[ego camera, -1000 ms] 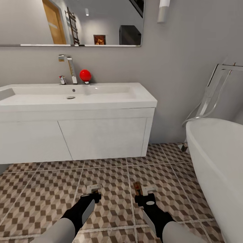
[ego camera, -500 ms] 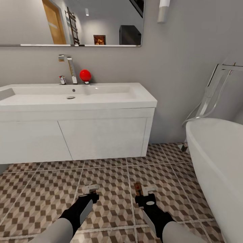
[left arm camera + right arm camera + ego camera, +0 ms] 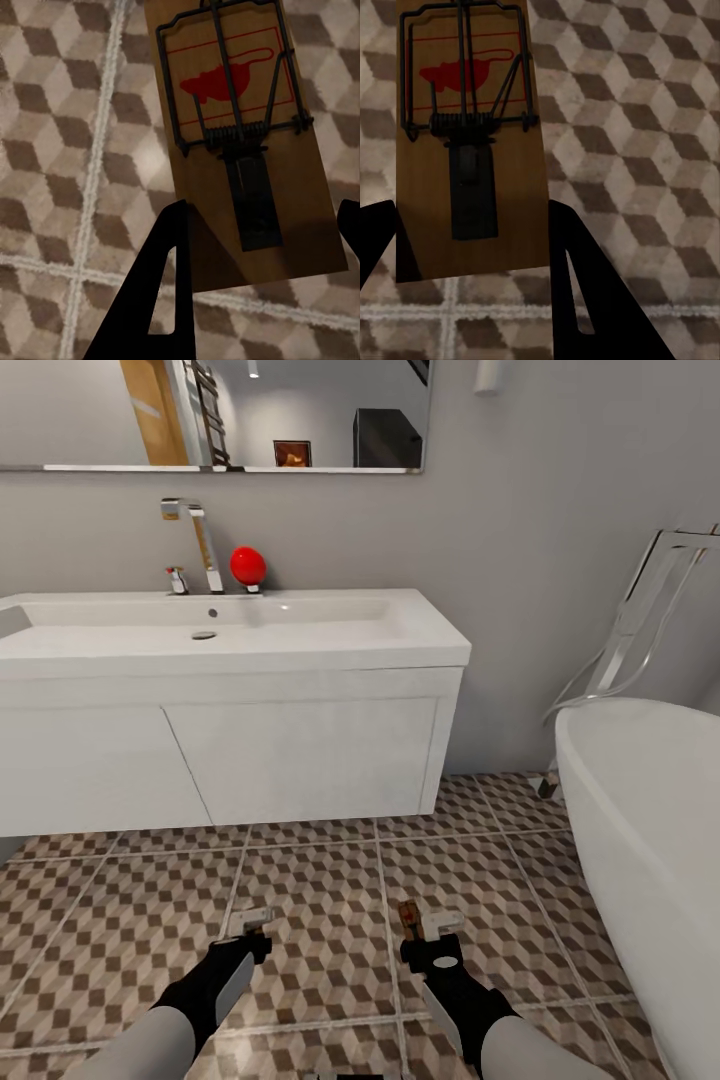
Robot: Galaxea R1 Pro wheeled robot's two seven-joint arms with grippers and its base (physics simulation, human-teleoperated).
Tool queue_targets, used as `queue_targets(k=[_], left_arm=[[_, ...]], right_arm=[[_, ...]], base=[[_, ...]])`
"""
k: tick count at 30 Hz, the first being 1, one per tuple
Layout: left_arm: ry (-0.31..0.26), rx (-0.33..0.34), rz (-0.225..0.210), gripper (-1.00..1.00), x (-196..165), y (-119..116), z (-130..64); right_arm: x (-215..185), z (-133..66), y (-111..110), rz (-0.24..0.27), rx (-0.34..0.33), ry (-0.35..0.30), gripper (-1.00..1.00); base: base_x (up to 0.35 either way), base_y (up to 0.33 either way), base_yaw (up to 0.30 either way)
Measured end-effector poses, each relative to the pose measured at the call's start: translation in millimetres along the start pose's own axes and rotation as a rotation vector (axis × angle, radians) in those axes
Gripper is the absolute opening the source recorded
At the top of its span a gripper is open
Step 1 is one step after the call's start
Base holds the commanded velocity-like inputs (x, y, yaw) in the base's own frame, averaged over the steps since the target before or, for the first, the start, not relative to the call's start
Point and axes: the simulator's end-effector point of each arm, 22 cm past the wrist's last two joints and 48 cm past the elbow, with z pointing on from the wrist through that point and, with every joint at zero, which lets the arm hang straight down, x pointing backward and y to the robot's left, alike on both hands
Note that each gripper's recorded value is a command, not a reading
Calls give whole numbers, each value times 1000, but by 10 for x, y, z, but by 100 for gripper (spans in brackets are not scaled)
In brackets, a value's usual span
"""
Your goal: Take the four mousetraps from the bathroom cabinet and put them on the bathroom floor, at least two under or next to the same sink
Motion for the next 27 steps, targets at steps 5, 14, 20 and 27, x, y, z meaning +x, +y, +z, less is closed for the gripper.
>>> queue_targets(k=[5,14,20,27], left_arm=[[-2,-2,0,-100,-13,16,2],[15,-12,6,-100,102,57,105],[31,-17,10,-100,197,58,182],[55,-24,16,-100,328,64,270]], right_arm=[[-1,0,1,0,0,-1,-100],[156,76,27,-1,-4,30,-100],[323,134,52,-6,-9,71,-100],[624,183,75,-25,-16,180,-100]], base=[[0,0,0],[0,0,0],[0,0,0],[0,0,0]])
